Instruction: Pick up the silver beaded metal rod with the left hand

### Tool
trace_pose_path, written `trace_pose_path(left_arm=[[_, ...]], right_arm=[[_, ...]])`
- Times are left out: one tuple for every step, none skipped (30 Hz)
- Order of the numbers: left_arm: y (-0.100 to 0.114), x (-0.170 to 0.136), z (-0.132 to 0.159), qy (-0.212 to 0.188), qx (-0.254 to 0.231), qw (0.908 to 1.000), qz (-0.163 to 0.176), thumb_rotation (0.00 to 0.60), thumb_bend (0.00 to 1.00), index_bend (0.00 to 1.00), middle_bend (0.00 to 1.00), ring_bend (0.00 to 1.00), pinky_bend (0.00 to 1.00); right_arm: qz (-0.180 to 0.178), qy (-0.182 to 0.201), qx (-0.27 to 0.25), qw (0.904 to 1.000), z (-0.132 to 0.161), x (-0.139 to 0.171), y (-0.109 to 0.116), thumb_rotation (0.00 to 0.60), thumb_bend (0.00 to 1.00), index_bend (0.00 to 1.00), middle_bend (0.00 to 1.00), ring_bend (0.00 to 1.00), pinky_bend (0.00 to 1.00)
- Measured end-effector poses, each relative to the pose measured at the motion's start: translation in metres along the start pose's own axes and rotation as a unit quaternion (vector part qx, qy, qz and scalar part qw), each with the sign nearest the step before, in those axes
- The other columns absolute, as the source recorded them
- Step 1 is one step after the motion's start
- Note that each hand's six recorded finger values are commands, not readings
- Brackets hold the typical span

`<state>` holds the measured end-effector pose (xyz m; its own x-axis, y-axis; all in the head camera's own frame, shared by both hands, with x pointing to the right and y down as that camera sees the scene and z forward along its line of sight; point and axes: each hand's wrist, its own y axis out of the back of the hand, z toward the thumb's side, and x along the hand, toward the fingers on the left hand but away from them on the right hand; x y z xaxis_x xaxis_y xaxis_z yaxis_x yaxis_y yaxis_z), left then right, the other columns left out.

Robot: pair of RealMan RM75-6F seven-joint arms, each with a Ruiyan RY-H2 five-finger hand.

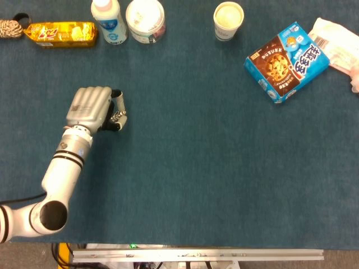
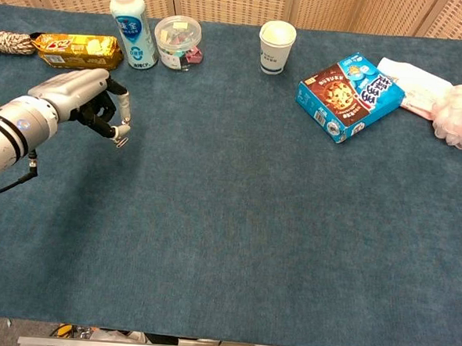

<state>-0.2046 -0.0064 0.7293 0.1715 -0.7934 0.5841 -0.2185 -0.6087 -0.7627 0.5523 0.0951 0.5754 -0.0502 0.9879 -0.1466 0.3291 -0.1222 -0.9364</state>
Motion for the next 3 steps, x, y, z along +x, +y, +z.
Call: trace_pose_path(left_arm=[[0.0000,0.0020,0.0017,0.001,-0.001,1.0000,0.000,0.600,0.33,0.58,0.84,0.87,1.00],[0.0000,0.0033,0.0025,0.001,-0.001,1.0000,0.000,0.600,0.33,0.58,0.84,0.87,1.00],[-0.0001,0.0044,0.0031,0.002,0.000,1.0000,0.000,0.600,0.33,0.58,0.84,0.87,1.00]], right_arm=[[0.000,-0.001,0.000,1.0000,-0.0007,0.0004,0.0003,0.600,0.15,0.43,0.54,0.40,0.36],[-0.001,-0.002,0.000,1.0000,-0.0012,0.0007,0.0005,0.600,0.15,0.43,0.54,0.40,0.36],[-0.001,-0.003,0.000,1.0000,-0.0016,0.0008,0.0006,0.600,0.15,0.43,0.54,0.40,0.36]])
